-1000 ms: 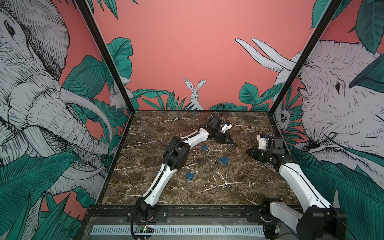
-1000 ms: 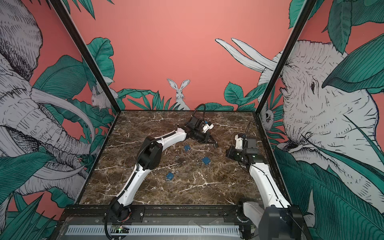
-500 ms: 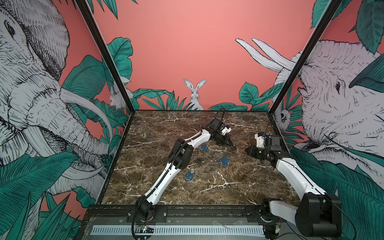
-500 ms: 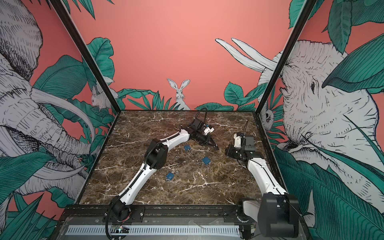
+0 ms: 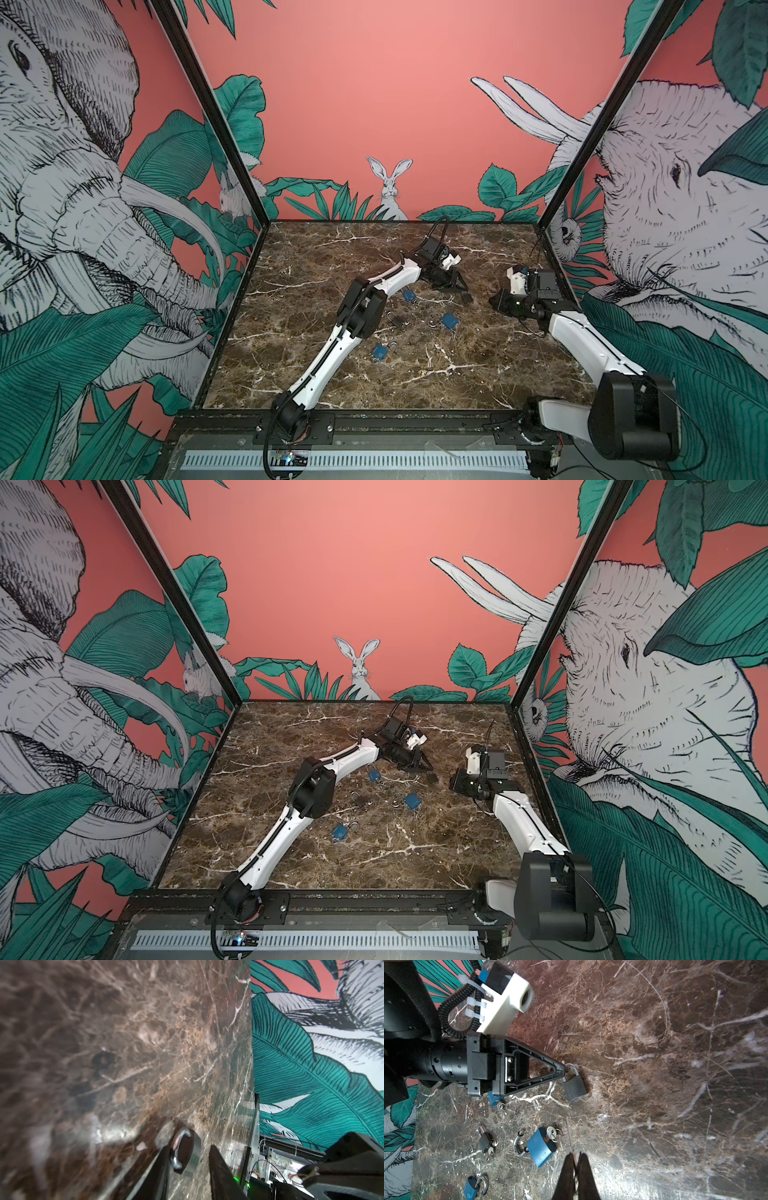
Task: Lock with the key
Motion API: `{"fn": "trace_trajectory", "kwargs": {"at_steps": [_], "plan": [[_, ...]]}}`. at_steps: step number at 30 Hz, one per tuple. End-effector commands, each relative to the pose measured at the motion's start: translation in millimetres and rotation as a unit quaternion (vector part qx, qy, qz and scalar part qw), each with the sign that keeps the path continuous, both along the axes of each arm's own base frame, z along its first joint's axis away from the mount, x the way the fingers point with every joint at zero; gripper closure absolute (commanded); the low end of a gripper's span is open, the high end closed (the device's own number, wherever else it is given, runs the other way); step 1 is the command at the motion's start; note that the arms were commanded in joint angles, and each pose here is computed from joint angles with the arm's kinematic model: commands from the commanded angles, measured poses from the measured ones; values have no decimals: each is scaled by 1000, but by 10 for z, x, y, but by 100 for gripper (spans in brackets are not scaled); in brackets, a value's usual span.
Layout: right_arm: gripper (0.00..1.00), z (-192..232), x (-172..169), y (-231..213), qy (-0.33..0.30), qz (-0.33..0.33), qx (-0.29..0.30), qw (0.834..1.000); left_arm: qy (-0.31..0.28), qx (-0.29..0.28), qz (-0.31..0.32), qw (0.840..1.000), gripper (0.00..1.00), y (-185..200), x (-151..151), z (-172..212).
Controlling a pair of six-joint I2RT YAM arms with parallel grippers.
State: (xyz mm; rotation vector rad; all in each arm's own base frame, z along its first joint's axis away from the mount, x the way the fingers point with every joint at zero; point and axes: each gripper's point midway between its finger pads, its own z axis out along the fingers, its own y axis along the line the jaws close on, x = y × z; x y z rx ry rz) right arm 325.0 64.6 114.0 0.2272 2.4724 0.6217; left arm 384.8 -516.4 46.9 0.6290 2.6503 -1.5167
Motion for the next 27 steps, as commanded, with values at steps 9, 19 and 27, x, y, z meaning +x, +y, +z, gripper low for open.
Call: {"fn": "trace_trajectory", "kwargs": {"at_steps": [9, 19, 27], "plan": [[100, -105, 368, 60, 2, 20, -29, 999, -86, -44, 90, 991, 65, 473, 532, 919], [100, -400, 588, 167, 24, 24, -39, 999, -152, -93, 123, 976, 65, 808, 481, 1639], [100, -618, 679, 180, 42, 21, -42, 998, -172, -137, 123, 968, 66, 936, 361, 1935]]}}
